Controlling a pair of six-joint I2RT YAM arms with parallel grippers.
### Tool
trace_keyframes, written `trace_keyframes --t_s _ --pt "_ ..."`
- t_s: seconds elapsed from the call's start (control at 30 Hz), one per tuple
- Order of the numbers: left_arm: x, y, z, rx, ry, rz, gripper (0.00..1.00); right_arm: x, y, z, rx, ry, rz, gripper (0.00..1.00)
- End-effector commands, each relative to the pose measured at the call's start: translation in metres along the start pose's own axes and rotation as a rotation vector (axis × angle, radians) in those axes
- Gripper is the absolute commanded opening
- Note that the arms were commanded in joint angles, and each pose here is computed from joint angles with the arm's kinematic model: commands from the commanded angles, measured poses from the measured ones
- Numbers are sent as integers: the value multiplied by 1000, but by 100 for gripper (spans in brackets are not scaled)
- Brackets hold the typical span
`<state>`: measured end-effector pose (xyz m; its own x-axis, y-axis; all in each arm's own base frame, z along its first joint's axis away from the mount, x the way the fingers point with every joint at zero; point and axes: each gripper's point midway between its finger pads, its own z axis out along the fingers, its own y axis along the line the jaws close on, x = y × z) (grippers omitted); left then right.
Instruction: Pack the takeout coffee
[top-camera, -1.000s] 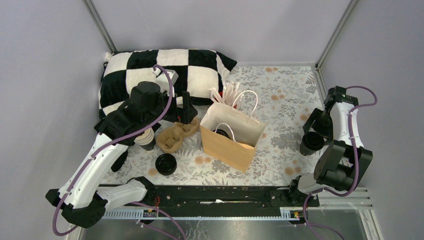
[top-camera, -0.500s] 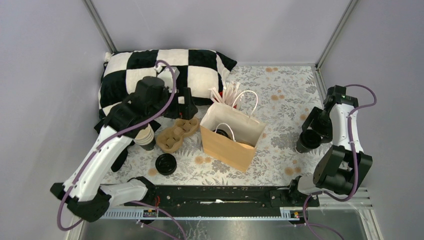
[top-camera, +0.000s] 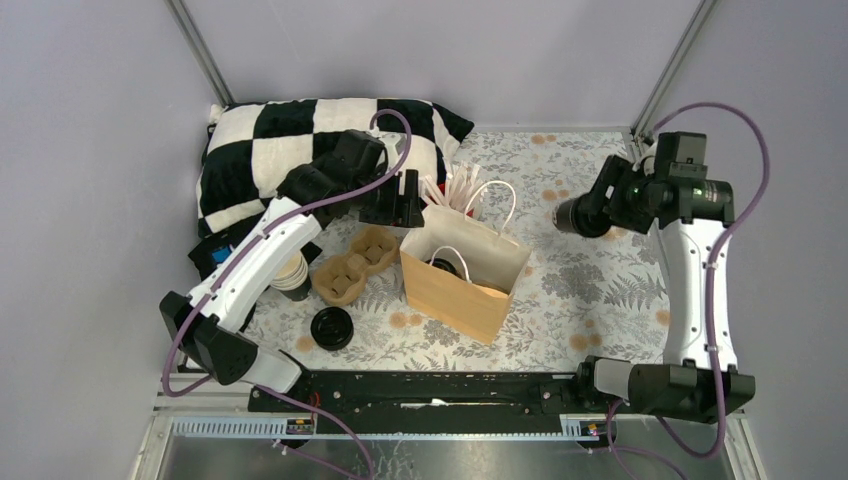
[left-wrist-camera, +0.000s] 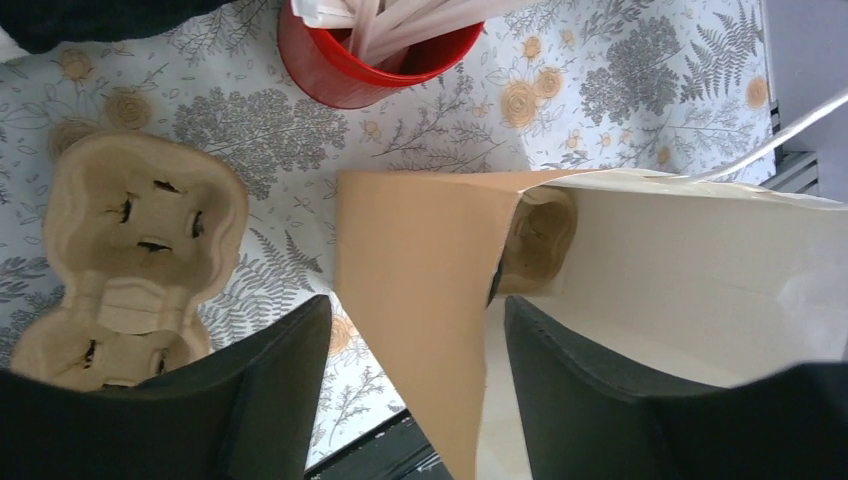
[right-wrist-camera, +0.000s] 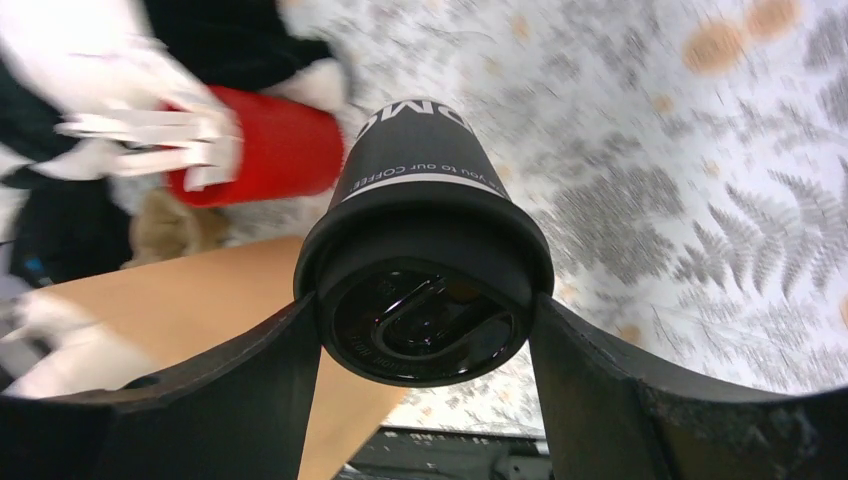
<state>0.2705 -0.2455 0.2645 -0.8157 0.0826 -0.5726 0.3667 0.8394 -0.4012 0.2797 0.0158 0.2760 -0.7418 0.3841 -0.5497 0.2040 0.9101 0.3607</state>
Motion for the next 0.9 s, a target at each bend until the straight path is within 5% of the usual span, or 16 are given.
trace_keyframes --t_s 0.0,0.3,0.43,0.7,0.87 --pt "-22 -24 -18 50 -86 37 64 -33 66 -65 -254 -188 -110 58" --pt "-3 -35 8 -43 -43 80 37 -36 184 -153 -674 -275 -416 56" --pt "-10 -28 5 -95 -81 90 26 -10 218 -164 -816 -183 -503 56" --pt "-14 -13 -9 -175 -148 94 2 67 214 -143 -730 15 -702 55" --pt "-3 -10 -28 -136 -232 26 0 91 213 -135 -697 73 -783 54"
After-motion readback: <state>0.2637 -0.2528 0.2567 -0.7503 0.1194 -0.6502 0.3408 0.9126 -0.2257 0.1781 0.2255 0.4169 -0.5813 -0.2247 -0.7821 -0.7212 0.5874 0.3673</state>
